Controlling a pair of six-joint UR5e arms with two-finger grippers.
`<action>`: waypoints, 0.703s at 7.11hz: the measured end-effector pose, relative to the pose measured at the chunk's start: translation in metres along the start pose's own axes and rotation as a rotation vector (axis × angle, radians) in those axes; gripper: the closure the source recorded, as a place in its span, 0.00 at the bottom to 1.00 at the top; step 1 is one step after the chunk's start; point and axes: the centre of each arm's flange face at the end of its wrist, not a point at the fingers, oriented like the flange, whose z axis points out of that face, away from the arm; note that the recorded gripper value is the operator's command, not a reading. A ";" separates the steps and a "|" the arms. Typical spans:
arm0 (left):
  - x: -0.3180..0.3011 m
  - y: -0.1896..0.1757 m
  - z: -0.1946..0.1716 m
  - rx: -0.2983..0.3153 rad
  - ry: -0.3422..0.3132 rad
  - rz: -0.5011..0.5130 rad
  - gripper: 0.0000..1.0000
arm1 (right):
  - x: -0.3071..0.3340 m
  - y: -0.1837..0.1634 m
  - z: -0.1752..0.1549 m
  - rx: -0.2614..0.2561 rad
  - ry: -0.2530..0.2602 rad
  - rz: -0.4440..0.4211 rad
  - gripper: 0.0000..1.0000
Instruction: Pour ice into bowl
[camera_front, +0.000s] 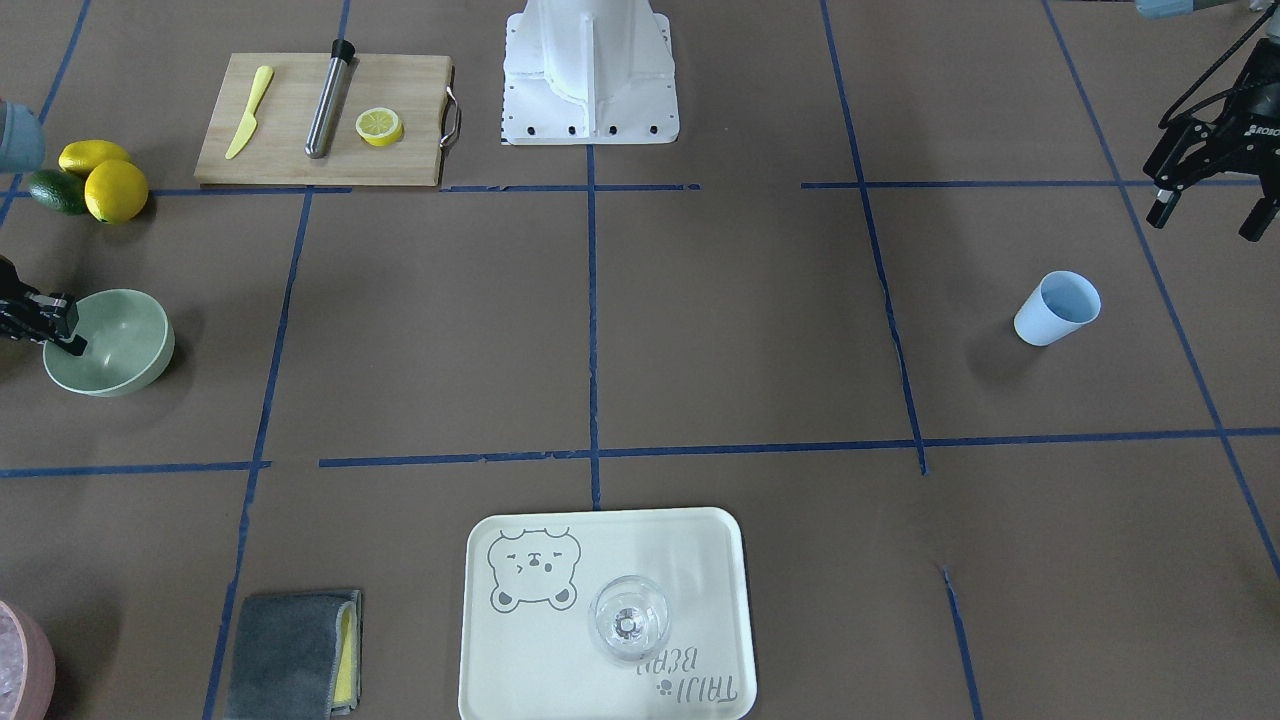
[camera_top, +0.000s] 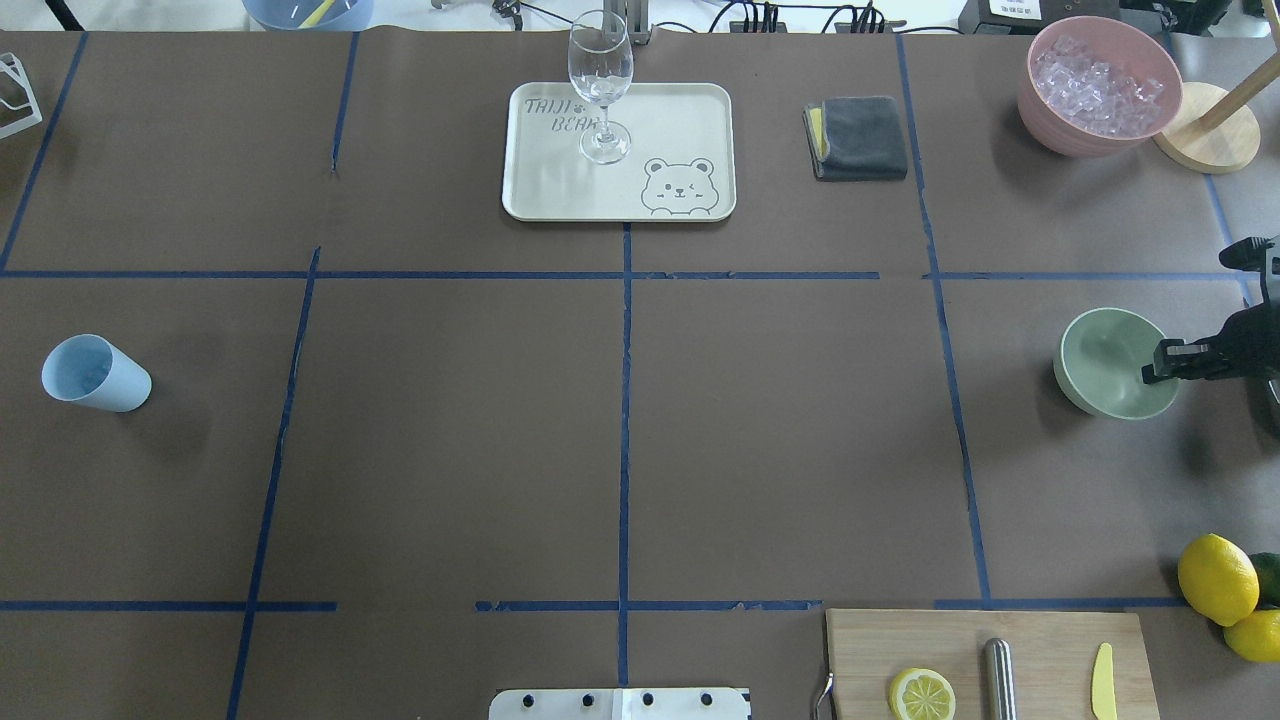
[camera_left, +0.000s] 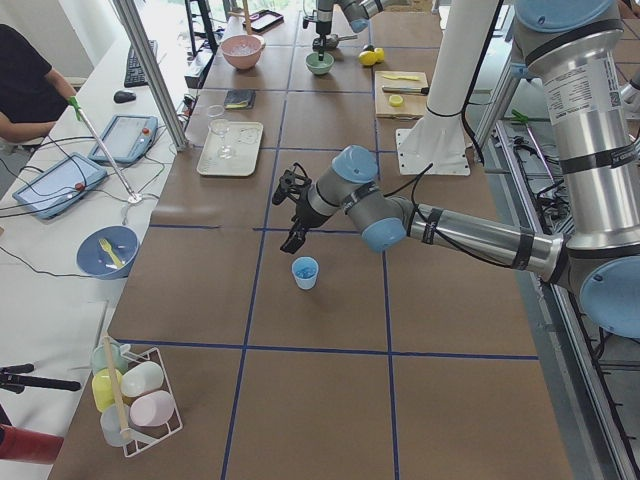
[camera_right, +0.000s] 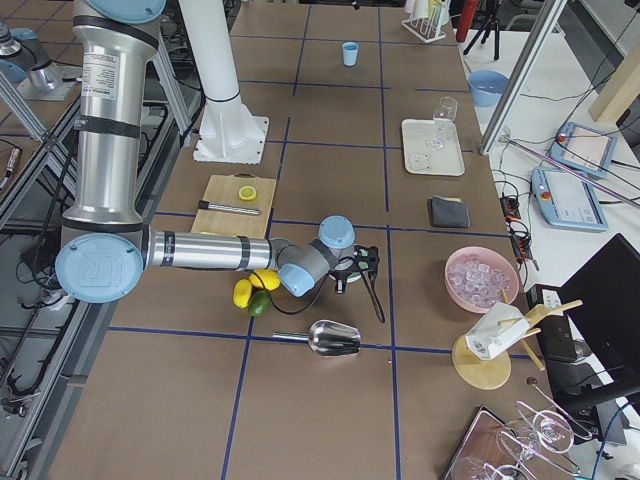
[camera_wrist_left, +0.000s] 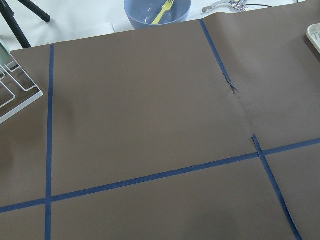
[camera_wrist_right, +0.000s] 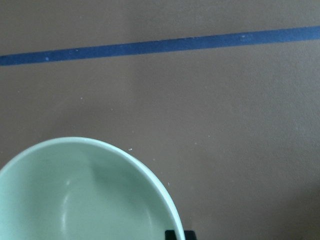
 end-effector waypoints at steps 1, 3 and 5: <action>0.002 0.002 0.002 0.003 -0.001 0.009 0.00 | -0.008 -0.001 -0.005 0.003 -0.015 -0.009 1.00; 0.019 0.022 0.018 0.017 -0.014 -0.008 0.00 | -0.040 -0.003 -0.026 0.003 -0.080 -0.020 1.00; 0.044 0.066 0.034 0.036 0.001 -0.083 0.00 | -0.111 -0.025 -0.056 0.001 -0.181 0.084 1.00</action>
